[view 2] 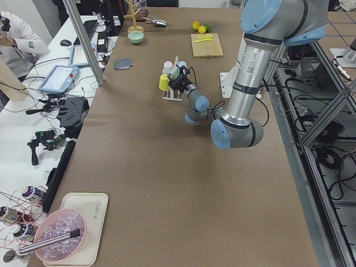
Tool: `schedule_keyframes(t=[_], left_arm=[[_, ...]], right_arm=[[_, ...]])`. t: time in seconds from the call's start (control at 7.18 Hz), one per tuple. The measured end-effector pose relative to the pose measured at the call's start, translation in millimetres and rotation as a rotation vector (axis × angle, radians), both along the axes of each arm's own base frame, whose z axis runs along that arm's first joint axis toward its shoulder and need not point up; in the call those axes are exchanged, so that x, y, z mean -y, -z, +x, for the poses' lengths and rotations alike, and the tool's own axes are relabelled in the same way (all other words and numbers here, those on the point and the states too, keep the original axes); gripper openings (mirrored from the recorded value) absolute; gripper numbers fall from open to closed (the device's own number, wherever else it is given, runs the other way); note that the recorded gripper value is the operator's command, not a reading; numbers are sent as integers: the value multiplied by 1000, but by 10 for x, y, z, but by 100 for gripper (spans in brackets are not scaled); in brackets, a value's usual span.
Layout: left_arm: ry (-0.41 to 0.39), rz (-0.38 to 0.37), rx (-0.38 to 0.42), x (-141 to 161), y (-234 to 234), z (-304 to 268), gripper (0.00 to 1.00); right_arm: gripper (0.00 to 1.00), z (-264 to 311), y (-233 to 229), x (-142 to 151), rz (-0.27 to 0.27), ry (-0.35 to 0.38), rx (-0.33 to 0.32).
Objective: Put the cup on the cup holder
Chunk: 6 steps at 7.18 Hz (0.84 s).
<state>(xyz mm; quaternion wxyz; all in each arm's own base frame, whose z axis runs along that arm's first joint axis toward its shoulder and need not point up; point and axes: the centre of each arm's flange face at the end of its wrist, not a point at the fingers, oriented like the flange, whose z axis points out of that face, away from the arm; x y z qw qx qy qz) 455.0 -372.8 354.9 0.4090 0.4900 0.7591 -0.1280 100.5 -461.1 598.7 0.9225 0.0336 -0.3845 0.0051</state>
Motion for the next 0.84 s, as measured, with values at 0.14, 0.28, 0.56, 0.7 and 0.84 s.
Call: schedule_keyframes(t=[0.14,0.28,0.56,0.7,0.84], left_arm=[[10,-7,-4,9,-4,-10,98],[14,-9,-8,12,5,-15,98],[39,-6,-14,111,40,-125,98],[67,-8,-2,243,63,-238,98],[101,-24,37,428,90,-337,98]], right_arm=[[100,-1,-1,0,0,1,-1],[100,-2,-1,0,1,1,-2],[100,-2,0,2,2,2,-3],[100,-3,4,5,2,2,-2],[100,-6,4,5,2,2,2]])
